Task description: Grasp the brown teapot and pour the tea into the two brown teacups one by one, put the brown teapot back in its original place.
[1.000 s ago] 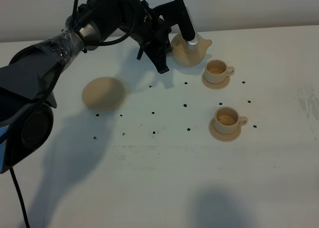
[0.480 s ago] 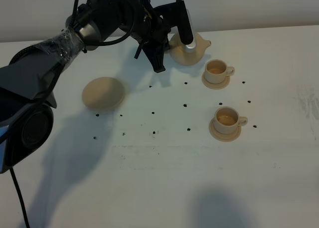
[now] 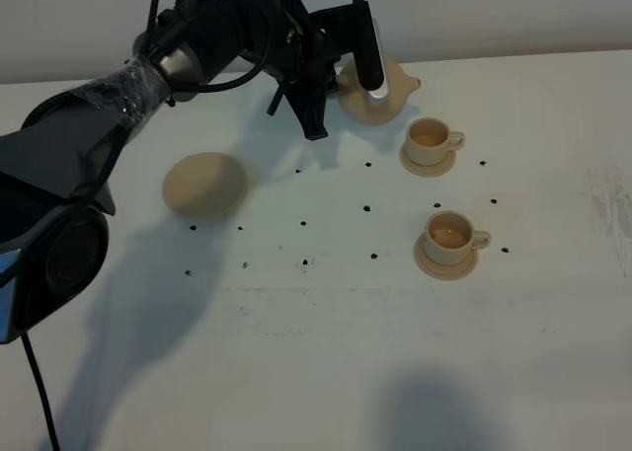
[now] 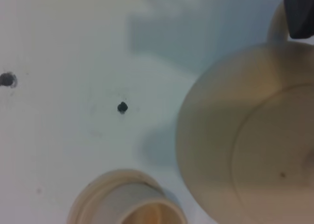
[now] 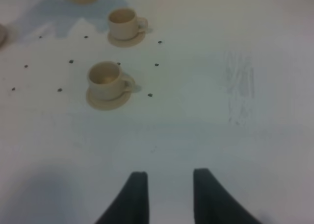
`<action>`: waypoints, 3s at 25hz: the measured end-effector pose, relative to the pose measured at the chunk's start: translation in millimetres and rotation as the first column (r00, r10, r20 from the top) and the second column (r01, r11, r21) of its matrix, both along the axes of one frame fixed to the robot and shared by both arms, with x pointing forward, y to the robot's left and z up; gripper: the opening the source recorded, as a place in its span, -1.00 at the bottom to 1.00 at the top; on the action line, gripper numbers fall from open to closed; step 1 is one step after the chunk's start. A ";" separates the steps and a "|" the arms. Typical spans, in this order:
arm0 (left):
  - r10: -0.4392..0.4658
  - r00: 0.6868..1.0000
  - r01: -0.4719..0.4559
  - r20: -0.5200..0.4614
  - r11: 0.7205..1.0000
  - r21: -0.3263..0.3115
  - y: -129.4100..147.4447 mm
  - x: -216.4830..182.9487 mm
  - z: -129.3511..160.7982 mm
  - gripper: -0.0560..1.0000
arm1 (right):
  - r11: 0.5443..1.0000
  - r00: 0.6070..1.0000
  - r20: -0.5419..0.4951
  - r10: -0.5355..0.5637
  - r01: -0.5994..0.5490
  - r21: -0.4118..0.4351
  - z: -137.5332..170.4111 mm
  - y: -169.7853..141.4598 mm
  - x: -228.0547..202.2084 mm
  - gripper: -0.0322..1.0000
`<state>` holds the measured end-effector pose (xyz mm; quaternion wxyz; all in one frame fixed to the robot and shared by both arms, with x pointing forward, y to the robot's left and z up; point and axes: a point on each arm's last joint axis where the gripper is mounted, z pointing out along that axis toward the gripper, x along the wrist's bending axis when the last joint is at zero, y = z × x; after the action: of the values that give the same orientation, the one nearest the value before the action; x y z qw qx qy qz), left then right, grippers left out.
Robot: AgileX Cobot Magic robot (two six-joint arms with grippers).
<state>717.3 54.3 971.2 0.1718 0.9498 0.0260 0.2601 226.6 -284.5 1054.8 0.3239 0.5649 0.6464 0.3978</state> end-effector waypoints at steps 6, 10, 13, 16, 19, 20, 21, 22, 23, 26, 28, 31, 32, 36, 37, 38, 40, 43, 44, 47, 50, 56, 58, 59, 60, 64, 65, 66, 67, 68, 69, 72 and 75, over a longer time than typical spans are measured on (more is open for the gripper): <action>-0.016 1.000 0.016 0.017 1.000 -0.006 -9.2 -0.6 -7.2 -0.72 | 1.000 1.000 0.000 0.000 0.000 0.000 0.0 0.0 0.0 -0.51; -0.018 0.999 0.019 0.045 1.000 -0.019 -11.9 0.4 -5.6 -0.72 | 1.000 1.000 0.000 0.000 0.000 0.000 0.0 0.0 0.0 -0.51; -0.031 0.998 0.032 0.059 0.999 -0.014 -12.2 1.1 -5.1 -0.72 | 1.000 1.000 0.000 0.000 0.000 0.000 0.0 0.0 0.0 -0.51; -0.049 0.997 0.049 0.065 0.999 -0.001 -12.2 1.1 -5.5 -0.72 | 1.000 1.000 0.000 0.000 0.000 0.000 0.0 0.0 0.0 -0.51; -0.059 0.996 0.059 0.068 0.998 0.007 -12.2 1.1 -5.6 -0.72 | 1.000 1.000 0.000 0.000 0.000 0.000 0.0 0.0 0.0 -0.51; -0.066 0.995 0.065 0.071 0.998 0.011 -12.2 1.1 -5.6 -0.72 | 1.000 1.000 0.000 0.000 0.000 0.000 0.0 0.0 0.0 -0.51; -0.075 0.994 0.073 0.075 0.997 0.018 -12.1 1.1 -5.6 -0.72 | 1.000 1.000 0.000 0.000 0.000 0.000 0.0 0.0 0.0 -0.51; -0.085 0.993 0.084 0.078 0.996 0.026 -12.1 1.1 -5.6 -0.72 | 1.000 1.000 0.000 0.000 0.000 0.000 0.0 0.0 0.0 -0.51; -0.092 0.992 0.090 0.080 0.995 0.032 -12.0 1.0 -5.7 -0.72 | 1.000 1.000 0.000 0.000 0.000 0.000 0.0 0.0 0.0 -0.51; -0.112 0.990 0.108 0.086 0.993 0.047 -11.9 1.0 -5.8 -0.72 | 1.000 1.000 0.000 0.000 0.000 0.001 0.0 0.0 0.0 -0.51; -0.122 0.989 0.117 0.089 0.992 0.054 -11.9 1.0 -5.8 -0.72 | 1.000 1.000 0.000 0.000 0.000 0.001 0.0 0.0 0.0 -0.51; -0.136 0.986 0.128 0.099 0.989 0.077 -10.9 1.6 -5.8 -0.72 | 1.000 1.000 0.000 0.000 0.000 0.001 0.0 0.0 0.0 -0.51; -0.140 0.985 0.131 0.105 0.987 0.091 -10.2 2.0 -5.7 -0.72 | 1.000 1.000 0.000 0.000 0.000 0.001 0.0 0.0 0.0 -0.51; -0.157 0.980 0.140 0.124 0.980 0.140 -7.5 3.5 -5.6 -0.72 | 1.000 1.000 0.000 -0.001 0.001 0.002 0.0 0.0 0.0 -0.51; -0.158 0.979 0.140 0.125 0.980 0.144 -7.3 3.6 -5.6 -0.72 | 1.000 1.000 0.000 -0.001 0.001 0.002 0.0 0.0 0.0 -0.51; -0.159 0.979 0.140 0.127 0.979 0.146 -7.2 3.8 -5.5 -0.72 | 1.000 1.000 0.000 -0.001 0.001 0.002 0.0 0.0 0.0 -0.51; -0.161 0.978 0.141 0.132 0.979 0.147 -7.9 4.0 -5.8 -0.72 | 1.000 1.000 0.000 -0.001 0.001 0.002 0.0 0.0 0.0 -0.51; -0.168 0.976 0.146 0.142 0.978 0.148 -11.0 4.0 -8.5 -0.72 | 1.000 1.000 0.000 -0.001 0.001 0.002 0.0 0.0 0.0 -0.51; -0.172 0.975 0.150 0.144 0.977 0.151 -12.5 3.7 -9.5 -0.72 | 1.000 1.000 0.000 -0.001 0.001 0.002 0.0 0.0 0.0 -0.51; -0.187 0.970 0.161 0.155 0.972 0.168 -16.2 2.3 -10.1 -0.72 | 1.000 1.000 0.000 -0.001 0.001 0.002 0.0 0.0 0.0 -0.51; -0.198 0.964 0.165 0.178 0.969 0.181 -18.0 3.2 -10.1 -0.72 | 1.000 1.000 0.000 -0.001 0.001 0.002 0.0 0.0 0.0 -0.51; -0.214 0.958 0.174 0.193 0.963 0.205 -20.7 4.5 -16.7 -0.72 | 1.000 1.000 0.000 -0.001 0.001 0.002 0.0 0.0 0.0 -0.51; -0.219 0.956 0.177 0.198 0.962 0.210 -21.5 4.2 -16.4 -0.72 | 1.000 1.000 0.000 -0.001 0.001 0.002 0.0 0.0 0.0 -0.51; -0.219 0.954 0.176 0.203 0.962 0.210 -21.4 4.7 -16.1 -0.72 | 1.000 1.000 0.000 -0.001 0.001 0.002 0.0 0.0 0.0 -0.51; -0.222 0.953 0.177 0.208 0.961 0.214 -21.6 4.8 -15.8 -0.72 | 1.000 1.000 0.000 -0.001 0.001 0.002 0.0 0.0 0.0 -0.51; -0.233 0.946 0.180 0.225 0.956 0.232 -22.1 5.6 -14.9 -0.72 | 1.000 1.000 0.000 -0.001 0.001 0.002 0.0 0.0 0.0 -0.51; -0.235 0.945 0.181 0.229 0.956 0.232 -22.6 5.6 -14.6 -0.72 | 1.000 1.000 0.000 -0.001 0.001 0.002 0.0 0.0 0.0 -0.51; -0.237 0.943 0.182 0.234 0.955 0.233 -23.1 5.6 -14.3 -0.72 | 1.000 1.000 0.000 -0.001 0.001 0.002 0.0 0.0 0.0 -0.51; -0.239 0.942 0.184 0.235 0.955 0.233 -24.1 5.2 -14.2 -0.72 | 1.000 1.000 0.000 -0.001 0.001 0.002 0.0 0.0 0.0 -0.51; -0.242 0.941 0.187 0.238 0.955 0.232 -25.8 4.5 -14.0 -0.72 | 1.000 1.000 0.000 -0.001 0.001 0.002 0.0 0.0 0.0 -0.51; -0.245 0.940 0.189 0.239 0.954 0.233 -27.0 3.9 -14.0 -0.72 | 1.000 1.000 0.000 -0.001 0.001 0.002 0.0 0.0 0.0 -0.51; -0.252 0.935 0.196 0.248 0.953 0.231 -30.9 2.3 -13.4 -0.72 | 1.000 1.000 0.000 -0.001 0.001 0.002 0.0 0.0 0.0 -0.51; -0.262 0.931 0.201 0.255 0.950 0.240 -33.0 1.5 -13.0 -0.72 | 1.000 1.000 0.000 -0.001 0.001 0.002 0.0 0.0 0.0 -0.51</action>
<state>718.8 21.3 958.2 0.1023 0.9119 -0.1391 0.3723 226.6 -284.5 1054.8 0.3234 0.5656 0.6457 0.3982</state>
